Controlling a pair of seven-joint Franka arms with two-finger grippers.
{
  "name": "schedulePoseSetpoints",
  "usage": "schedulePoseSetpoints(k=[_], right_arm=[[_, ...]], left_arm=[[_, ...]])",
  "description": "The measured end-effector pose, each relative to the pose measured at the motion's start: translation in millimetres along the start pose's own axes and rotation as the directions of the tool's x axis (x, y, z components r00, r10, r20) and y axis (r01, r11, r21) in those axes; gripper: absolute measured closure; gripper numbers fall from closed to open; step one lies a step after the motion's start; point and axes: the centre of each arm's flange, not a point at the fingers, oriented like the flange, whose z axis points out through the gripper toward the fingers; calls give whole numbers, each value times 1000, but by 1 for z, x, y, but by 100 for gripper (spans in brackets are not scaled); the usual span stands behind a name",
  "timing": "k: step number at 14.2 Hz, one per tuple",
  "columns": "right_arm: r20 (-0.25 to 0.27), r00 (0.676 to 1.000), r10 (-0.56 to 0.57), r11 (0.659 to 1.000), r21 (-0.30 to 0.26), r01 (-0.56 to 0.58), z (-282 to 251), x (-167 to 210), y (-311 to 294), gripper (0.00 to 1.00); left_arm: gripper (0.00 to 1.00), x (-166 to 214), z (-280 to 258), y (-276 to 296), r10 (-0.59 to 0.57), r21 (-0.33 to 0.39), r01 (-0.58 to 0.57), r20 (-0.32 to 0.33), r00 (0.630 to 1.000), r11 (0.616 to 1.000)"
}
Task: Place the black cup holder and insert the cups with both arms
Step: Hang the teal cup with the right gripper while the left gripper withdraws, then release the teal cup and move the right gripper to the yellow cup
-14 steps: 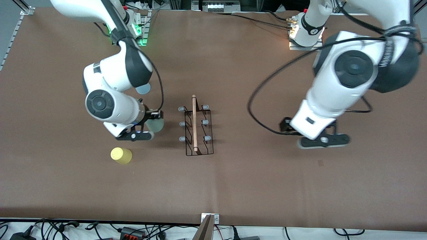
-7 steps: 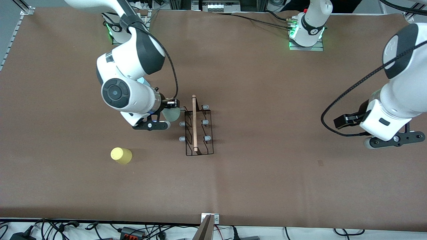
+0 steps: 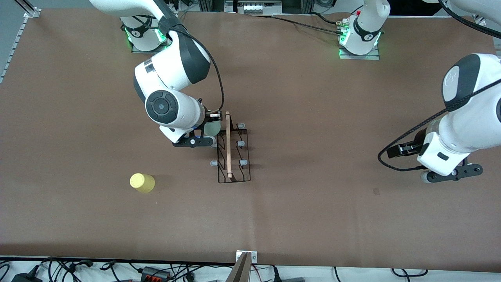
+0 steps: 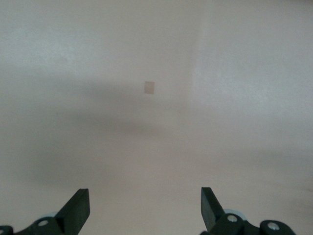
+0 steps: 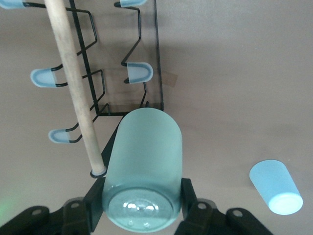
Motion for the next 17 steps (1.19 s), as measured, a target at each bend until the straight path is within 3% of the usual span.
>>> schedulePoseSetpoints(k=[2,4,6,9,12,15,17], right_arm=[[16,1000,2,1000,-9,-2,12,4,-1,34],[26,1000,0,1000,-15,0,20,5,-3,34],[30,1000,-3,1000,-19,3,23,5,-5,34],[38,999,0,1000,-24,1,30,7,-5,34],[40,999,6,1000,-26,-5,44,15,-4,34],[36,999,12,1000,-25,-11,58,24,-4,34],[36,999,22,999,-26,-21,61,26,-3,29]], left_arm=[[0,-1,-23,-15,30,-10,-30,-43,999,999],[0,-20,-70,-34,138,3,-139,-95,986,990],[0,-49,-93,-50,163,23,-162,-75,984,986],[0,-52,-60,-59,132,-39,-134,-53,990,990],[0,-51,-25,-58,127,-49,-128,-17,992,991],[0,-64,-53,-70,111,-48,-114,-54,992,992],[0,-78,-72,-75,108,-47,-111,-63,992,993]])
